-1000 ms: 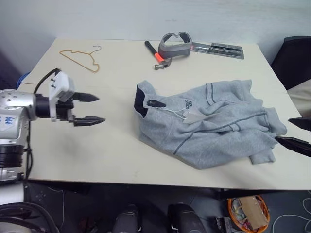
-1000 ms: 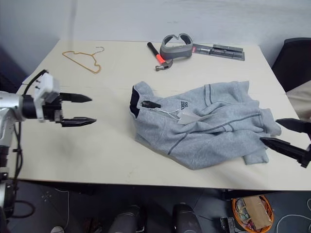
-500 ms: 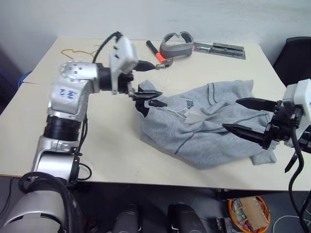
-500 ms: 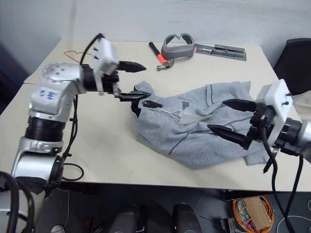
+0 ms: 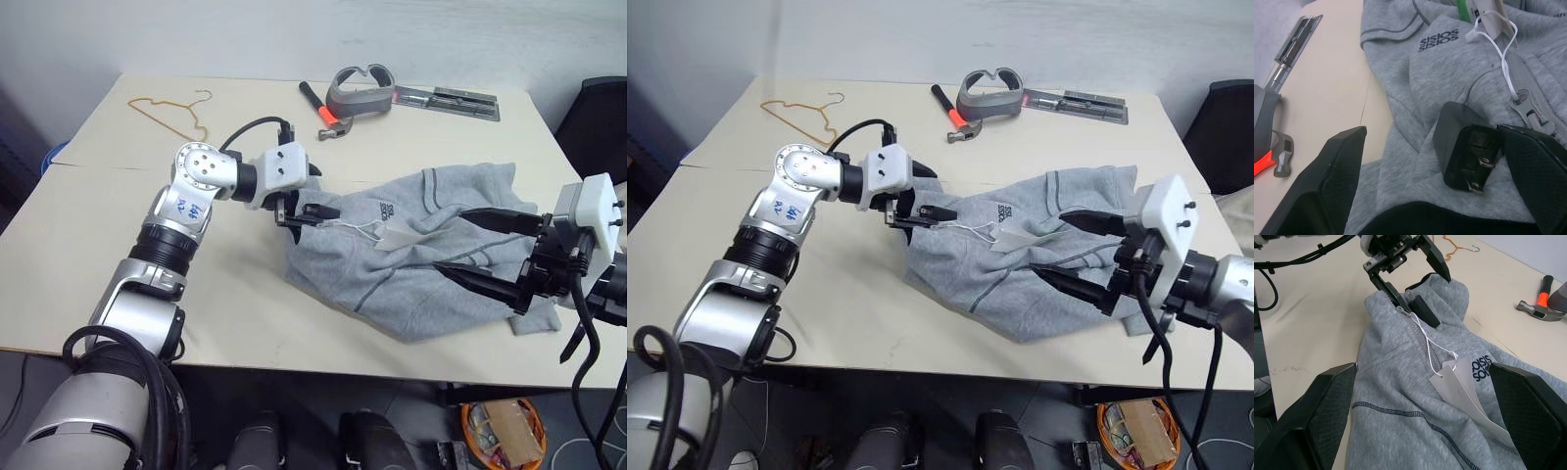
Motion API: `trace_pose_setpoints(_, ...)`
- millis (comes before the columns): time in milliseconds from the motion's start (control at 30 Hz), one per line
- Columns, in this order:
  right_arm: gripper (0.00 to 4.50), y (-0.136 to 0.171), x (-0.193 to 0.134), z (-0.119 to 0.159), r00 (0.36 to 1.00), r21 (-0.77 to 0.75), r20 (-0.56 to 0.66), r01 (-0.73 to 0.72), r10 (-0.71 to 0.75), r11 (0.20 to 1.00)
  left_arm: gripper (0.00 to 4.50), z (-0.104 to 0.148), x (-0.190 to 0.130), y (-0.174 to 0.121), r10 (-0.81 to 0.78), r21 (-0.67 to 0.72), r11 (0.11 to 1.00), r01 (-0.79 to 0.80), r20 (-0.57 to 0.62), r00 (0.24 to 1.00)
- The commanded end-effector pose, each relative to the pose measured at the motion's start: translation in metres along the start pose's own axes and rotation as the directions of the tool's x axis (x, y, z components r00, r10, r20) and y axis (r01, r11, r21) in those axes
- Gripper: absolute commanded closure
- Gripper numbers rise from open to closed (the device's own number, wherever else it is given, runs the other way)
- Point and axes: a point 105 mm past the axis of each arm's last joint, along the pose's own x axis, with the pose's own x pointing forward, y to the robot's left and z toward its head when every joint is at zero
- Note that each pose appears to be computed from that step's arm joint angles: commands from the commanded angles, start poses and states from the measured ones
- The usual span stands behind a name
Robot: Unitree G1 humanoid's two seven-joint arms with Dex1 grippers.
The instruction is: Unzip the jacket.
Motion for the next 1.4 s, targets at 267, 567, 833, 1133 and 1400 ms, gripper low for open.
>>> trace_pose_setpoints(267,0.00,-0.002,-0.004,0.014,0.998,-0.061,0.045,0.036,-0.033,0.997,0.86,-0.001,0.013,0.002,0.009,0.135,0.991,-0.001,-0.059,0.998)
trace_pose_setpoints(567,0.00,0.001,0.001,0.013,0.998,-0.057,0.052,0.032,-0.029,0.998,3.61,0.005,0.000,0.016,0.132,0.026,0.991,-0.133,0.034,0.991)
trace_pose_setpoints(833,0.00,0.010,0.020,0.015,0.995,-0.037,0.087,-0.050,0.053,0.998,3.59,-0.010,-0.113,0.054,0.647,-0.479,0.693,-0.540,0.081,0.758)
trace_pose_setpoints(1133,0.00,0.023,0.055,0.020,0.965,-0.035,0.143,-0.215,0.217,0.976,3.59,-0.126,-0.258,-0.015,0.825,-0.141,0.144,-0.979,-0.529,0.198)
trace_pose_setpoints(1400,0.00,0.029,0.069,0.017,0.938,-0.042,0.141,-0.314,0.317,0.948,3.24,-0.176,-0.316,-0.088,0.675,0.053,-0.112,-0.992,-0.729,-0.115)
